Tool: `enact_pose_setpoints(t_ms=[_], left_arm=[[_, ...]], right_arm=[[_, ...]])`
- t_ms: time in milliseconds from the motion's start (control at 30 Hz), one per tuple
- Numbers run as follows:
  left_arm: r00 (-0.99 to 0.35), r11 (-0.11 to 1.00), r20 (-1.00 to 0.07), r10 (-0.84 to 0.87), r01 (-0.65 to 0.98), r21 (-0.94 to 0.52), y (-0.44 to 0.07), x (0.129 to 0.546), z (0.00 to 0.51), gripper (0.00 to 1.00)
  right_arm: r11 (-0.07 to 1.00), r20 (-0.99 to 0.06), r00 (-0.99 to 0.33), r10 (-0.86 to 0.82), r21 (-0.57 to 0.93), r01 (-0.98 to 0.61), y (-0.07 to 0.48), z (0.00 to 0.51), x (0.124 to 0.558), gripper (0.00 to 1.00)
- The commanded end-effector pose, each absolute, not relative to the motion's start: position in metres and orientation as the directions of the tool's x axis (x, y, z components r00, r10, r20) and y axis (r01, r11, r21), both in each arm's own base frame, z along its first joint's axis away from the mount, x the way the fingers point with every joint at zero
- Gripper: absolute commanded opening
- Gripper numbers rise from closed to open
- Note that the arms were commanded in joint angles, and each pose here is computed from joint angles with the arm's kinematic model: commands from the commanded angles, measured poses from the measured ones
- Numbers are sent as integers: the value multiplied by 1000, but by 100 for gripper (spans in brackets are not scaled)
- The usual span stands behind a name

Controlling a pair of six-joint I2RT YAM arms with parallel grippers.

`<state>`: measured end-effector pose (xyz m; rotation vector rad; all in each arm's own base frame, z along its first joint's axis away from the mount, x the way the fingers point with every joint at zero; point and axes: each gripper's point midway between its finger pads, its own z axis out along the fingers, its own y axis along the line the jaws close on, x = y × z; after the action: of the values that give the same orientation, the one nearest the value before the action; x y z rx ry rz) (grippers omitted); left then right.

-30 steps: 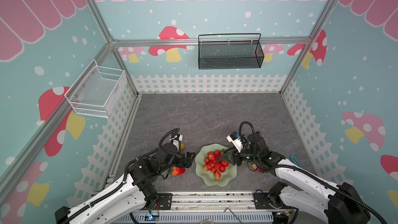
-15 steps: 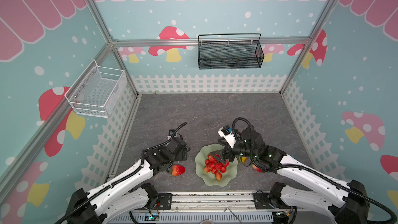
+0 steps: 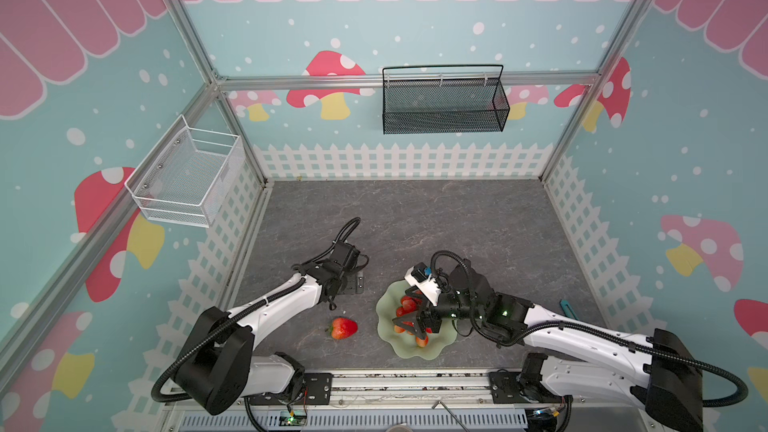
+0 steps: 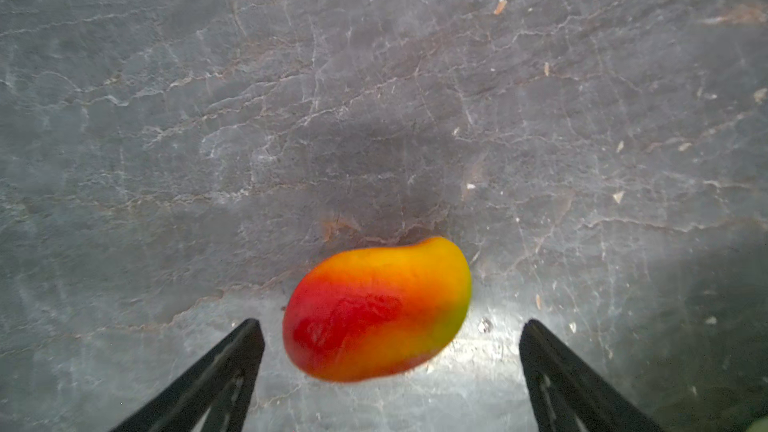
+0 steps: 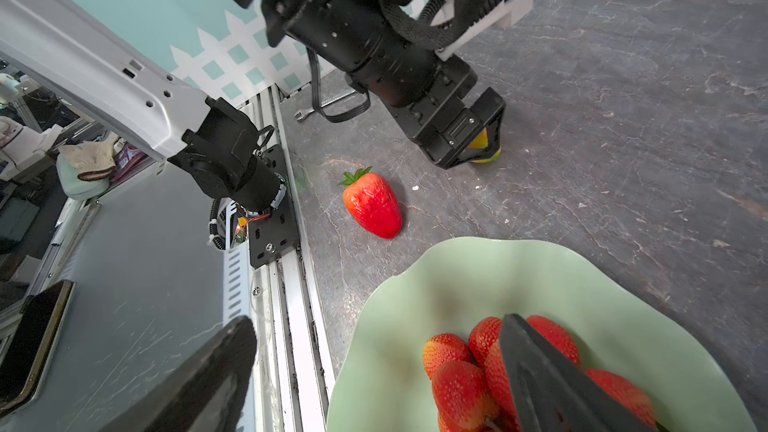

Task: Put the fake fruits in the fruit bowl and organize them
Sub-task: 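Grasp the mango nearest the left gripper with the left gripper, then carry the mango into the bowl with the left gripper and release it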

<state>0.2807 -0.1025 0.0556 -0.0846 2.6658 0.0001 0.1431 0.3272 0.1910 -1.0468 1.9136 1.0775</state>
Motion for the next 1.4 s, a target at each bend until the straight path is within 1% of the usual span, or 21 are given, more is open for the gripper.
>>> enact_pose_setpoints(t_ms=[0, 100, 167, 300, 433, 700, 800, 900, 1000, 1067, 1133, 1233, 1367], left_arm=[[-882, 998, -468, -58, -34, -59, -110, 295, 52, 96], [-890, 996, -454, -47, -9, -85, -118, 297, 45, 93], [-902, 994, -429, -45, 2, -109, -124, 294, 40, 86], [-911, 990, -408, -57, 2, -142, -128, 288, 34, 78], [-916, 984, -398, -56, 17, -179, -136, 283, 30, 74], [-921, 985, -387, -49, 21, -174, -142, 282, 24, 74], [-911, 985, -408, -64, 8, -174, -141, 284, 30, 70], [-889, 982, -451, -82, 6, -190, -142, 284, 48, 68], [-865, 981, -495, -77, 22, -193, -145, 276, 70, 68], [-847, 979, -528, -61, 52, -196, -151, 267, 88, 68], [-835, 968, -548, -44, 99, -229, -163, 255, 104, 68], [-831, 942, -557, -6, 183, -282, -186, 236, 118, 68], [-824, 921, -560, 85, 280, -272, -215, 216, 127, 67]], right_arm=[[299, -864, -416, -282, 333, -894, 327, 198, 137, 95], [299, -865, -412, -285, 328, -896, 325, 196, 136, 95], [310, -865, -413, -284, 324, -894, 324, 195, 138, 96], [320, -862, -417, -289, 323, -891, 325, 192, 141, 96], [315, -853, -427, -298, 335, -888, 330, 191, 141, 96], [325, -845, -444, -298, 347, -880, 330, 188, 142, 96], [325, -847, -446, -289, 351, -878, 329, 191, 142, 96], [330, -851, -443, -281, 348, -877, 325, 193, 141, 96], [362, -850, -446, -279, 337, -869, 316, 190, 142, 96], [386, -849, -448, -279, 328, -862, 309, 187, 143, 96], [397, -851, -449, -273, 325, -858, 303, 186, 142, 96], [407, -851, -453, -264, 327, -853, 298, 186, 141, 97], [432, -852, -460, -251, 326, -841, 289, 186, 141, 97]])
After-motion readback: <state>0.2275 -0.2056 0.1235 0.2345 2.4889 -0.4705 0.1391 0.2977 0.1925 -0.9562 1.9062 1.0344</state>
